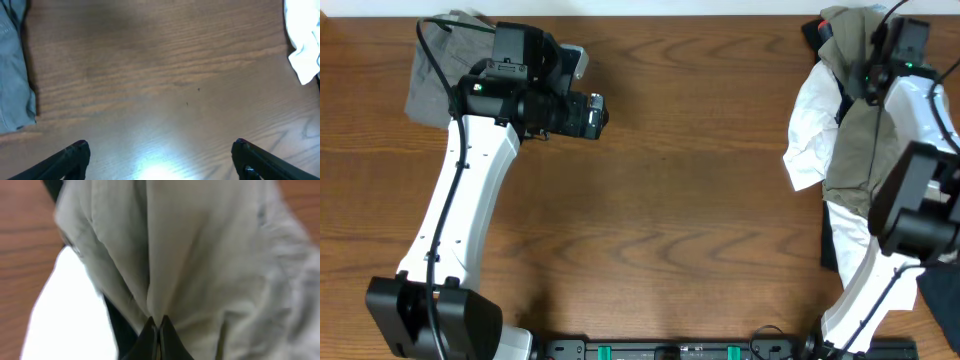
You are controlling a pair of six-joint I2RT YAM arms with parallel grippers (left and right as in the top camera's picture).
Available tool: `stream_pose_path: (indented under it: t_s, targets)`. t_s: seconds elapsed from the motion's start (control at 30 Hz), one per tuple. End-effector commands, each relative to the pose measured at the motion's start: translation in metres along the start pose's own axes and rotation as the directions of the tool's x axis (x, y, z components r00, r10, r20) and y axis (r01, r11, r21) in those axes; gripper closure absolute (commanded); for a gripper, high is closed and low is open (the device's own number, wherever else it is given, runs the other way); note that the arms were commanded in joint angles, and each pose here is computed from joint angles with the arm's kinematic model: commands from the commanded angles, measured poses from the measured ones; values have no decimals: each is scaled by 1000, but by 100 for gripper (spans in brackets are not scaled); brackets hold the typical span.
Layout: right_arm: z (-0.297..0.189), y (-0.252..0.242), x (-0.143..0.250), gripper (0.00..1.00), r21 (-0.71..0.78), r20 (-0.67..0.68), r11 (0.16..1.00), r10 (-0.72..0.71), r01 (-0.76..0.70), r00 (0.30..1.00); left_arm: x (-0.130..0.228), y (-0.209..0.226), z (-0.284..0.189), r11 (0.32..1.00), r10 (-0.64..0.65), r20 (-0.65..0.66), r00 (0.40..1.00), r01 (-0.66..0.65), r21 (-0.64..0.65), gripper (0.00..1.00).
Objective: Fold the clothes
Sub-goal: 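Reach the right gripper into the clothes pile and grasp the khaki shorts, then pull the khaki shorts left with the right gripper onto the table center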
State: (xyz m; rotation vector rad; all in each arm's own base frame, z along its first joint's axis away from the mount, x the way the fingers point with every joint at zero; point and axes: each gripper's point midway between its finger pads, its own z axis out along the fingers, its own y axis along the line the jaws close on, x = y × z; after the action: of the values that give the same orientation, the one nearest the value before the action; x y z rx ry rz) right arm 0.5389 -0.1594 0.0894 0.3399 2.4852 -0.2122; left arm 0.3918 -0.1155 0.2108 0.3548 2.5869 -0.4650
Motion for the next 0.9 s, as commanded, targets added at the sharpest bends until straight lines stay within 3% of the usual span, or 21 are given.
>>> stream_pose_path:
  t_s: [0.0, 0.17, 0.33, 0.63, 0.87]
  targets:
    - [-64, 14, -41, 99, -68, 118, 998, 2, 6, 993, 1, 2, 6, 1000, -7, -7, 1000, 7, -6, 9]
    - [-123, 73, -45, 99, -280, 147, 956, -43, 84, 988, -4, 2, 6, 1000, 0, 14, 1000, 0, -6, 9]
    - [-168, 163, -25, 99, -484, 151, 852, -144, 200, 978, -4, 2, 6, 1000, -1, 11, 1000, 1, -6, 10]
    - [-201, 314, 76, 99, -641, 84, 664, -438, 386, 895, -4, 17, 2, 999, -33, 20, 999, 33, -26, 10]
    - [-196, 382, 157, 95, -695, 37, 558, -602, 453, 798, 0, 52, -9, 991, -112, 28, 993, 113, -68, 9]
